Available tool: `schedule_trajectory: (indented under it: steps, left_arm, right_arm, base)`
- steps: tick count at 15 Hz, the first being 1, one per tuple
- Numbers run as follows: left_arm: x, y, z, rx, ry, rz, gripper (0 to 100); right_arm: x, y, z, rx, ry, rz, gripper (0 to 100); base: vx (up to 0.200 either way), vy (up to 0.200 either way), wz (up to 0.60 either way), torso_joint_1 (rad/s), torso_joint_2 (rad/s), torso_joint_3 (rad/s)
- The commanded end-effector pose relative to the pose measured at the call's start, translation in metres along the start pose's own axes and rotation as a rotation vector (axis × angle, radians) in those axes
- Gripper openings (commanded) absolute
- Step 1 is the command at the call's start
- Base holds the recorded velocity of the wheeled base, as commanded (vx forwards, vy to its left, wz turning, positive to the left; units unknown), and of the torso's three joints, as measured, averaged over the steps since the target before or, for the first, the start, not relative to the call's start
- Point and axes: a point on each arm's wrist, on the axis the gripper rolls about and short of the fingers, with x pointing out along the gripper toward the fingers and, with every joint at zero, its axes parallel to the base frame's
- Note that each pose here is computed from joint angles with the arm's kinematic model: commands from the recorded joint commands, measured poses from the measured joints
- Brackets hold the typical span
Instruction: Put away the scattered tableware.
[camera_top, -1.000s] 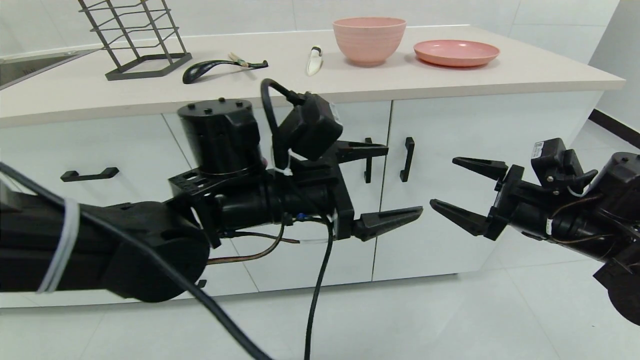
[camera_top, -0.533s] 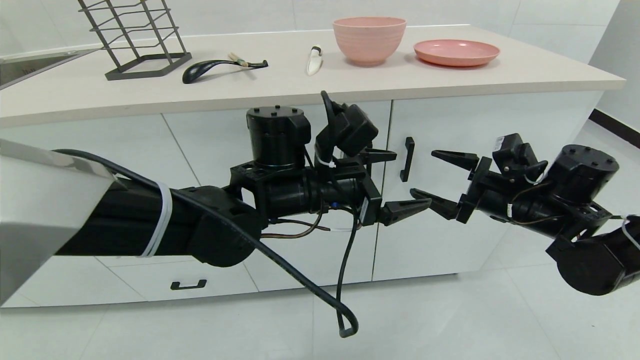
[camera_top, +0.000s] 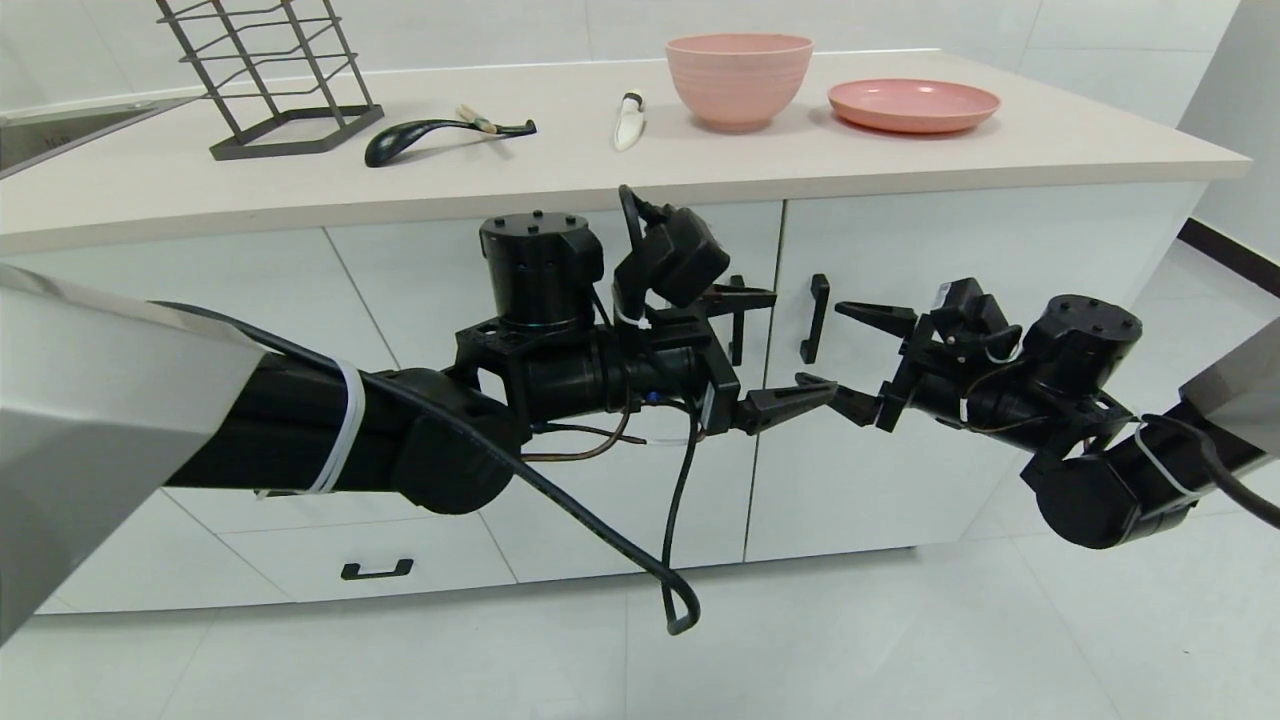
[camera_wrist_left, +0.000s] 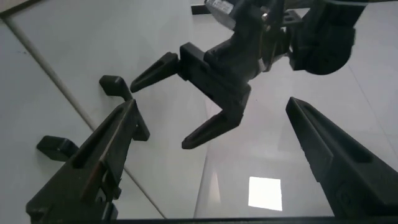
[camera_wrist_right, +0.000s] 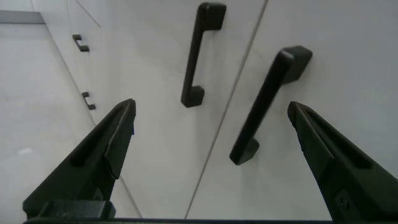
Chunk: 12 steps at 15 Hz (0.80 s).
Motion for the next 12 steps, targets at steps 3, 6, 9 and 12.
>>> schedule_trajectory:
  steps: [3, 6, 9, 12]
  left_arm:
    - [-0.001, 0.000, 0.001, 0.002, -0.018, -0.033, 100]
    - [-0.003, 0.001, 0.004, 0.005, -0.020, -0.027, 100]
    - [-0.003, 0.000, 0.003, 0.002, -0.015, -0.025, 100]
    - [-0.003, 0.002, 0.002, -0.007, -0.011, -0.023, 100]
  right_arm:
    - [0.000, -0.003, -0.016, 0.013, 0.012, 0.028, 100]
    - [0.006, -0.007, -0.020, -0.001, -0.008, 0.046, 100]
    - [0.011, -0.007, -0.025, -0.006, -0.027, 0.094, 100]
    - [0.011, -0.006, -0.024, -0.008, -0.039, 0.124, 100]
  base:
    - [0.000, 0.000, 0.00, 0.000, 0.00, 0.000]
    - [0.000, 0.000, 0.00, 0.000, 0.00, 0.000]
    - [0.000, 0.000, 0.00, 0.000, 0.00, 0.000]
    - [0.000, 0.000, 0.00, 0.000, 0.00, 0.000]
